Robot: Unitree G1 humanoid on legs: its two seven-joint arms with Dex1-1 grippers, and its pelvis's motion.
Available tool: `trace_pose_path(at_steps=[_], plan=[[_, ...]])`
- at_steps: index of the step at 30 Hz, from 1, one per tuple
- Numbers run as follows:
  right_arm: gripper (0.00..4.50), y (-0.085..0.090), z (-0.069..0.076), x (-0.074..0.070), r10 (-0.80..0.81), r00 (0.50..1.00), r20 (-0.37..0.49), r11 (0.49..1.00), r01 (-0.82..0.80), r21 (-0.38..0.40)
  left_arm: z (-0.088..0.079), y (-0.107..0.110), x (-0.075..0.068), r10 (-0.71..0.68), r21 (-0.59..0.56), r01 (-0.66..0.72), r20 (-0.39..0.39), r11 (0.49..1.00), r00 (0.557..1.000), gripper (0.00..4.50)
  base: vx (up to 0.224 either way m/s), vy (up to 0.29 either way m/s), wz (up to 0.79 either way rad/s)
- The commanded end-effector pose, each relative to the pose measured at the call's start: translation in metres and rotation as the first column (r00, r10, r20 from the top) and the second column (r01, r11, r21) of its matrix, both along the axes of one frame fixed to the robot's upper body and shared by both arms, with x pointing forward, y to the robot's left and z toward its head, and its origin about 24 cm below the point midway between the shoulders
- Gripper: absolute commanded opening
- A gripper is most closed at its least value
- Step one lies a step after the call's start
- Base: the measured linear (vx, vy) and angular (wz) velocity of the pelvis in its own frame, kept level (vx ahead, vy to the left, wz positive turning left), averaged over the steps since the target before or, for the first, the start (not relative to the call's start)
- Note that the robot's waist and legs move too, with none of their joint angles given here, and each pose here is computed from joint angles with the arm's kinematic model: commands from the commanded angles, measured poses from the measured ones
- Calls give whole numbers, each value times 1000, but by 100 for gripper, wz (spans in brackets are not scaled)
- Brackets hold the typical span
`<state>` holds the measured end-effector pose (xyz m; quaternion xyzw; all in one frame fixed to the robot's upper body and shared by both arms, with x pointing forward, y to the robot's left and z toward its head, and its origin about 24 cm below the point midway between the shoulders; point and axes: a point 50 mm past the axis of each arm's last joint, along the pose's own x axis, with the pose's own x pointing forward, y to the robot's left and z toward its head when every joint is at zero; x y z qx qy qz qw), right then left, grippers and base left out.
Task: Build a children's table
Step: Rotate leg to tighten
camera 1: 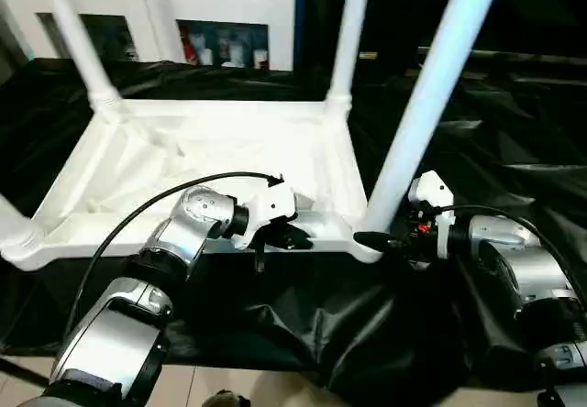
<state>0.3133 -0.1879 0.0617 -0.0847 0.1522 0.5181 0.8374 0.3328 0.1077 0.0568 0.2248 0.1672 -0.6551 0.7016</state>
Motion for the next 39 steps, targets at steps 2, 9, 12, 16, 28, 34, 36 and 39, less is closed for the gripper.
trace_pose_path(at_steps=[2,9,12,16,28,34,36,39], plan=[[348,-2,3,1,23,1000,2,999,-23,-22,-1,-3,-4,-32,-27,31,-8,999,999,0,0,0,0],[296,-3,-1,0,55,998,-13,997,-56,-52,-1,-2,-4,-31,-28,31,-11,999,999,0,0,0,0],[267,-3,-1,0,54,998,-14,997,-55,-48,-1,-2,-4,-31,-29,31,-12,999,999,0,0,0,0],[240,-2,-4,-2,39,999,-33,999,-40,-22,-2,-2,-3,-11,-34,10,-9,999,1000,0,0,0,0],[202,32,-62,-2,-519,843,-139,852,523,-12,-7,-60,13,322,-104,-315,50,943,946,0,0,0,0],[237,71,-62,2,-521,845,-125,849,527,27,-6,-84,12,332,-122,-323,54,938,942,0,0,0,0],[257,76,-56,4,-509,858,-70,859,512,32,-5,-84,12,322,-121,-313,65,942,944,0,0,0,0],[292,67,-47,9,-484,874,-40,872,486,59,-7,-75,11,274,-99,-267,73,959,959,0,0,0,0]])
